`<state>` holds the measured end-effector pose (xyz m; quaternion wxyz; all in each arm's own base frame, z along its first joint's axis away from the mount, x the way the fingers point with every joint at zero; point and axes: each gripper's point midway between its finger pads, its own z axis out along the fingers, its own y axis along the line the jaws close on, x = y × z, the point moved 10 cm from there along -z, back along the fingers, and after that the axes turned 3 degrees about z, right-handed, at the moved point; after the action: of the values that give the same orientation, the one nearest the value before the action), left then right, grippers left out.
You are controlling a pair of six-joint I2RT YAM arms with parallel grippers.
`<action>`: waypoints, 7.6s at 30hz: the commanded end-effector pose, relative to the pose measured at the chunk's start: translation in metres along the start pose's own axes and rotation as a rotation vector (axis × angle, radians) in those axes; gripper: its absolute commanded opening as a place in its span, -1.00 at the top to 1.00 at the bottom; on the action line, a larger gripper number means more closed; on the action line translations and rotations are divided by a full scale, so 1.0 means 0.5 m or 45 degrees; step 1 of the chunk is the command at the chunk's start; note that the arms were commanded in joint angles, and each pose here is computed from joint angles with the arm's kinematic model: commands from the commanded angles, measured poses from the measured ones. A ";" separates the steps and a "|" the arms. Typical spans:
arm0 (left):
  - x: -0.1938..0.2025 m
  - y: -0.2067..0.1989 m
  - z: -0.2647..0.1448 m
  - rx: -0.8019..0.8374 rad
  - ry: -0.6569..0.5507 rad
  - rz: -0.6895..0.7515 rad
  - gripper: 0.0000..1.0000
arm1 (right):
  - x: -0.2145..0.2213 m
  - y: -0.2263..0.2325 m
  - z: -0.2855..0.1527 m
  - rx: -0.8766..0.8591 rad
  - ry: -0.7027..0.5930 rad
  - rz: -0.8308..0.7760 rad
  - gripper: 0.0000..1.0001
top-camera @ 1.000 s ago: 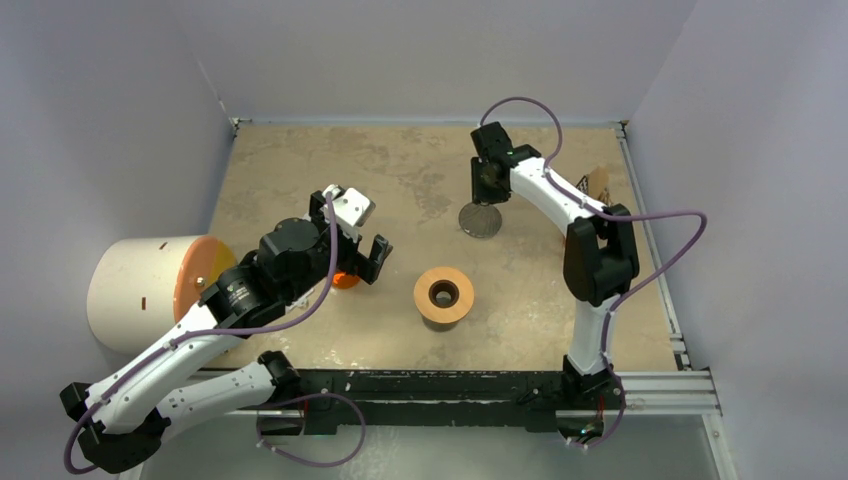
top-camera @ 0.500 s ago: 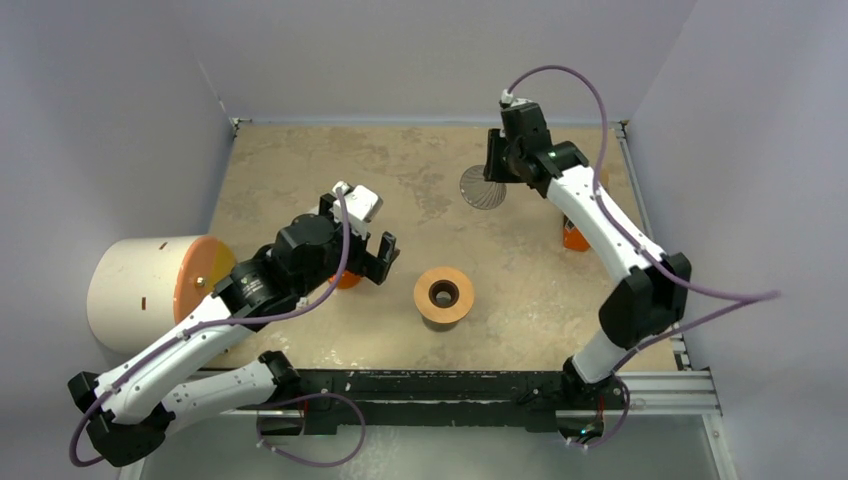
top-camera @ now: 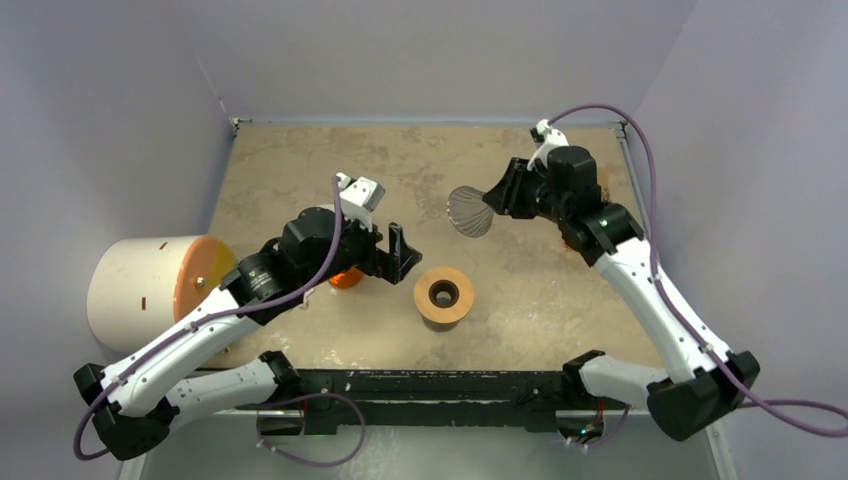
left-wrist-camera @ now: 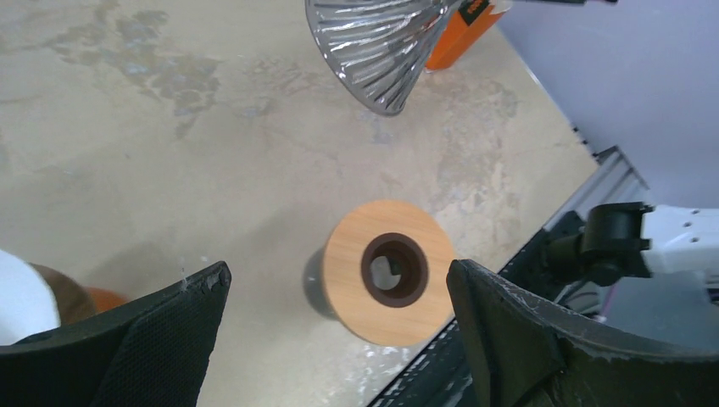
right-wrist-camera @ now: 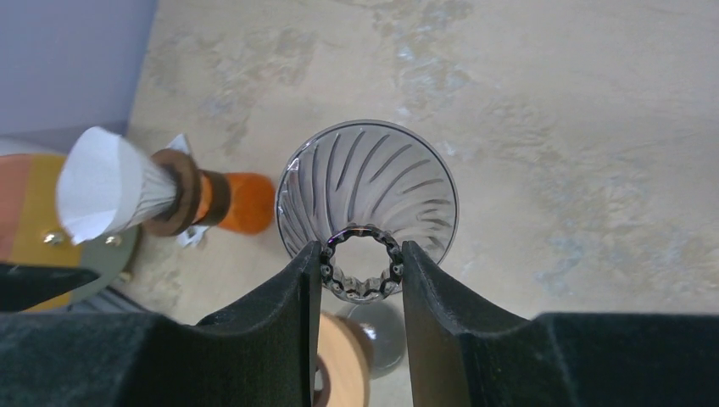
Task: Place the coffee filter in the dripper
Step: Pick up the coffee dripper from the center of the board.
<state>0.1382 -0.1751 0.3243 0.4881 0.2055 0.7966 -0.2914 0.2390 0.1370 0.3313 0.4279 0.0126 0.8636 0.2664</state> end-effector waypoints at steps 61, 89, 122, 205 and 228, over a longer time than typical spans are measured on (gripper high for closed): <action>-0.089 -0.033 -0.005 0.820 -0.327 -0.677 0.46 | 0.087 0.113 -0.147 -0.948 -0.484 0.662 0.74; -0.087 -0.030 -0.003 0.796 -0.347 -0.660 1.00 | 0.100 0.142 -0.143 -0.962 -0.460 0.674 0.73; -0.117 -0.026 -0.045 0.618 -0.036 -0.205 1.00 | 0.066 0.100 -0.219 -0.372 -0.290 0.092 -0.65; -0.031 -0.135 -0.016 0.613 0.343 2.009 1.00 | 0.073 0.151 -0.091 -0.324 0.643 -0.217 0.33; -0.012 -0.136 0.004 0.602 0.410 2.026 0.83 | 0.077 0.151 -0.095 -0.306 0.644 -0.236 1.00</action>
<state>0.1000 -0.2253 0.3458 0.3617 0.8428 0.3984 0.0045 0.1663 0.1933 0.3532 0.2010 -0.1708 0.9065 0.3296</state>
